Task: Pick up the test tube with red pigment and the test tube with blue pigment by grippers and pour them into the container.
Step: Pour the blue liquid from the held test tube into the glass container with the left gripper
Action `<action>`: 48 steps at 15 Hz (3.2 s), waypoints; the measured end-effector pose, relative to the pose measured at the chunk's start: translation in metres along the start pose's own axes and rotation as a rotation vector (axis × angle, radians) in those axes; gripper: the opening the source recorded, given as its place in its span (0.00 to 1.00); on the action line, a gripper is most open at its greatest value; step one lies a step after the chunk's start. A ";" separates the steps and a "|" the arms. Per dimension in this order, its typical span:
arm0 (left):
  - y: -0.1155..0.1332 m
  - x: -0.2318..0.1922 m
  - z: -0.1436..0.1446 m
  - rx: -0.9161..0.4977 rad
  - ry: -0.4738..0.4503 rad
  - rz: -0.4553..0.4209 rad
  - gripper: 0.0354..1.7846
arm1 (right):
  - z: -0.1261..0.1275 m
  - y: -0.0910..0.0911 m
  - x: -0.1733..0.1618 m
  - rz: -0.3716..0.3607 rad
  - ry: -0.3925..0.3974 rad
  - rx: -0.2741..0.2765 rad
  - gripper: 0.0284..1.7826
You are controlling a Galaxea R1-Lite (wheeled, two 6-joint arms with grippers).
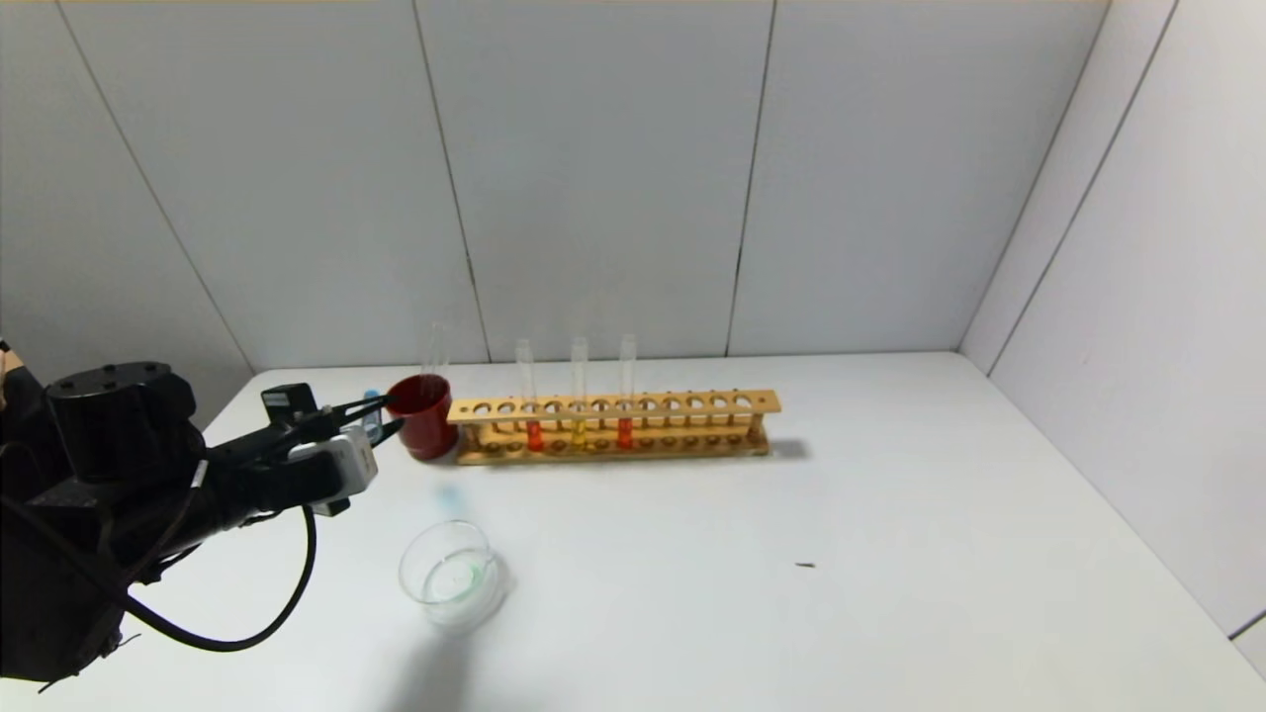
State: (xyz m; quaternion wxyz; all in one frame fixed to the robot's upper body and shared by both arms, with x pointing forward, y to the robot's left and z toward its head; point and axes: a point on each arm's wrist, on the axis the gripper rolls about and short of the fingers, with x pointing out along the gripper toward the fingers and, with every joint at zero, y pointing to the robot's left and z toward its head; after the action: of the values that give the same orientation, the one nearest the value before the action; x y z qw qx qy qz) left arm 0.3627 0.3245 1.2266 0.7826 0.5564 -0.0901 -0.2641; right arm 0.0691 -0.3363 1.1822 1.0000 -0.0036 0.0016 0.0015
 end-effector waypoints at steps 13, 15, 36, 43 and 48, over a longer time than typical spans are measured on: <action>-0.016 -0.015 -0.002 0.132 0.100 -0.045 0.17 | 0.000 0.000 0.000 0.000 0.000 0.000 0.98; -0.017 -0.015 -0.002 0.145 0.100 -0.048 0.17 | 0.000 0.000 0.000 0.000 0.000 0.000 0.98; -0.021 -0.010 0.003 0.168 0.098 -0.065 0.17 | 0.000 0.000 0.000 0.000 0.000 0.000 0.98; -0.025 -0.005 0.008 0.209 0.112 -0.074 0.17 | 0.000 0.000 0.000 -0.001 0.000 0.000 0.98; -0.026 -0.004 0.008 0.232 0.092 -0.085 0.17 | 0.000 0.000 0.000 -0.001 0.000 0.000 0.98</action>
State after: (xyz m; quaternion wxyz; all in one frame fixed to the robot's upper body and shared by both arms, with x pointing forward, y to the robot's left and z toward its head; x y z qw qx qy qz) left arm 0.3475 0.3134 1.2060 0.7043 0.6582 -0.0607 -0.2591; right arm 0.0691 -0.3363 1.1822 1.0000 -0.0036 0.0016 0.0011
